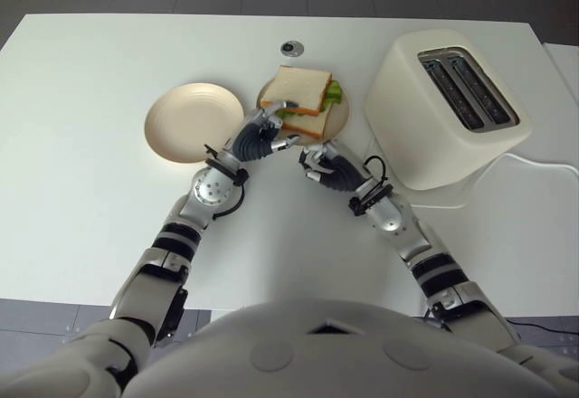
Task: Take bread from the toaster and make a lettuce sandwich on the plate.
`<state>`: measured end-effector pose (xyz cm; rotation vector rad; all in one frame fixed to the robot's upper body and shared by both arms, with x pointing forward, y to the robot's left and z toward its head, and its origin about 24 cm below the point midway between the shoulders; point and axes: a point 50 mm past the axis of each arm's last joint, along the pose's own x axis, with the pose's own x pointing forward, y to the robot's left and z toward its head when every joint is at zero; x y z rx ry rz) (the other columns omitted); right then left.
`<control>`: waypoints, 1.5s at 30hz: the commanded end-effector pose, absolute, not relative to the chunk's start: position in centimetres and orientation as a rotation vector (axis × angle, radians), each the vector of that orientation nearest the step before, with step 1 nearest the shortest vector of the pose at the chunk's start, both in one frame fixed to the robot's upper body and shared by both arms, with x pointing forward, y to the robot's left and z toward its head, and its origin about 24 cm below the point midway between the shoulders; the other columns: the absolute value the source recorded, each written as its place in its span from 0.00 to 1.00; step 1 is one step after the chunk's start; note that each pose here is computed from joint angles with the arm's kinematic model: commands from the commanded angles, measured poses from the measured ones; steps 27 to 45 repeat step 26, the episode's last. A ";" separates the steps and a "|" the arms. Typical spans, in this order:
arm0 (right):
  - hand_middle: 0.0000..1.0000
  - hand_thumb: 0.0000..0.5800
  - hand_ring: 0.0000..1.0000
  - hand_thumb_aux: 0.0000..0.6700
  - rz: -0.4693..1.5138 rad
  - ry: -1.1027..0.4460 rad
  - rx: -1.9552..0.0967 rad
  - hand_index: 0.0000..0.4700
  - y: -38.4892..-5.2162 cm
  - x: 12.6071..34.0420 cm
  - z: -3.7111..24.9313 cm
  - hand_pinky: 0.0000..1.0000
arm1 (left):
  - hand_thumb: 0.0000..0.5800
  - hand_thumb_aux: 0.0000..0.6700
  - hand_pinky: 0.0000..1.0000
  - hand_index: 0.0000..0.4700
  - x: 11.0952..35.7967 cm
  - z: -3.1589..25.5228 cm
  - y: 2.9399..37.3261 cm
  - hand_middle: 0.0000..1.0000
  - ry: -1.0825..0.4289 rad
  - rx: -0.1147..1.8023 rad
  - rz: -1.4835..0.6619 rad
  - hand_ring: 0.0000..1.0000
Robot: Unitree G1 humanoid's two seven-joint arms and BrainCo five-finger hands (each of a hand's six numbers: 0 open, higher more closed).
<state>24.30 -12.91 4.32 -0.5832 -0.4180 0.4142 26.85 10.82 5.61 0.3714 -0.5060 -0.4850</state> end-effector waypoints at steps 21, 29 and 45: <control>0.00 0.00 0.00 0.00 0.202 -0.603 -0.085 0.00 -14.0 22.9 9.7 0.00 | 0.00 0.00 0.00 0.00 25.6 10.0 11.7 0.00 -0.663 0.030 -0.358 0.00; 0.00 0.00 0.00 0.00 0.205 -0.598 -0.089 0.00 -13.8 22.9 9.5 0.00 | 0.00 0.00 0.00 0.00 25.6 9.8 11.6 0.00 -0.659 0.032 -0.360 0.00; 0.00 0.00 0.00 0.00 0.205 -0.598 -0.089 0.00 -13.8 22.9 9.5 0.00 | 0.00 0.00 0.00 0.00 25.6 9.8 11.6 0.00 -0.659 0.032 -0.360 0.00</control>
